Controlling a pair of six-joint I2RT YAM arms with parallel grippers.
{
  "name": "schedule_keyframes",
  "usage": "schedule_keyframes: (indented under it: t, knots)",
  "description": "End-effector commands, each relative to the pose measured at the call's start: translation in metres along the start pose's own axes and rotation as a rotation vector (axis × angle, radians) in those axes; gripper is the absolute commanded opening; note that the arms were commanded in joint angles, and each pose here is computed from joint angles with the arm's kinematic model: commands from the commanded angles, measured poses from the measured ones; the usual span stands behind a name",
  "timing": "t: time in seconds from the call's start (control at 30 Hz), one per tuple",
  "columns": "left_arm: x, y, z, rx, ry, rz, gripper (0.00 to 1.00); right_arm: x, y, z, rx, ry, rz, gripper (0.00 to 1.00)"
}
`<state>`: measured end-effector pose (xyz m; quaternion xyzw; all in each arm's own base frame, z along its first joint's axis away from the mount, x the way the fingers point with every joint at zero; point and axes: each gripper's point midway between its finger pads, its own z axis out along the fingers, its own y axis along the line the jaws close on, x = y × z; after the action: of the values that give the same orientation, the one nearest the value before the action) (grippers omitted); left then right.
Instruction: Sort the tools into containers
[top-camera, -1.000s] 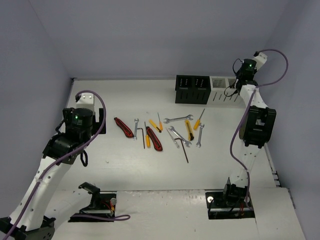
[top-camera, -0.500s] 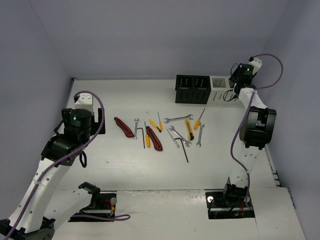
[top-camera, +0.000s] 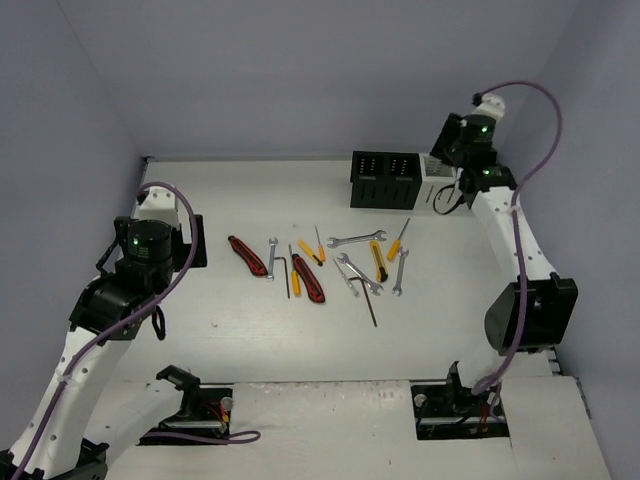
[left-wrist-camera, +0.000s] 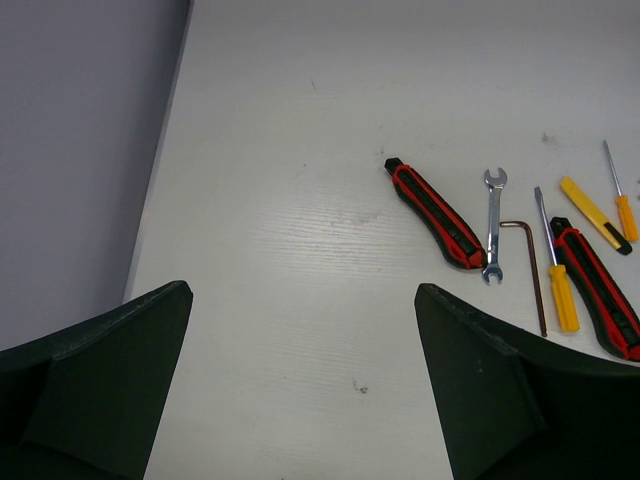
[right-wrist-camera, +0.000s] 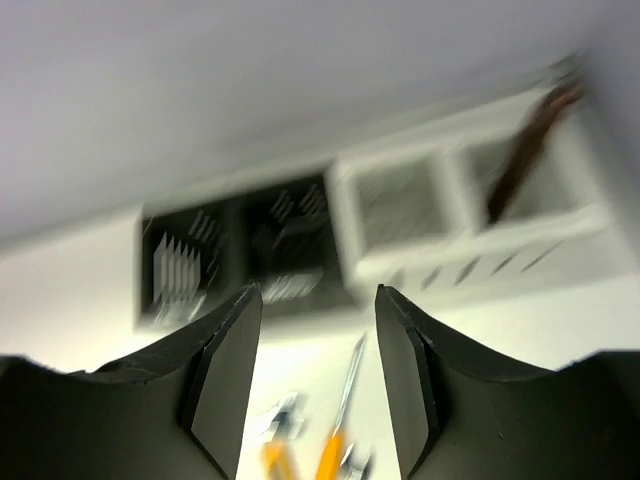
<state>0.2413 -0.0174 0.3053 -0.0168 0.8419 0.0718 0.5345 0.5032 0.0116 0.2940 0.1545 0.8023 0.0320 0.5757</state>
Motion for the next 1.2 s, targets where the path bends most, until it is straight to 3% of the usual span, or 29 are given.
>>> schedule_keyframes:
  t: [0.0, 0.23, 0.4, 0.73, 1.17]
  knots:
    - [-0.027, -0.005, -0.005, 0.03, -0.063, -0.038, 0.91, 0.109, 0.03, -0.045, -0.086, 0.306, -0.073, 0.46]
    - [-0.023, -0.014, -0.002, 0.068, -0.042, -0.046, 0.91, 0.236, 0.054, -0.113, -0.162, 0.613, -0.199, 0.45]
    - [-0.022, -0.019, 0.0, 0.083, -0.031, -0.052, 0.91, 0.288, 0.054, -0.136, -0.154, 0.733, -0.238, 0.38]
    - [-0.017, -0.019, -0.004, 0.098, -0.034, -0.06, 0.91, 0.346, 0.059, -0.142, -0.122, 0.87, -0.318, 0.34]
    - [-0.014, -0.018, -0.001, 0.088, -0.025, -0.039, 0.91, 0.372, 0.055, -0.135, -0.079, 0.92, -0.385, 0.28]
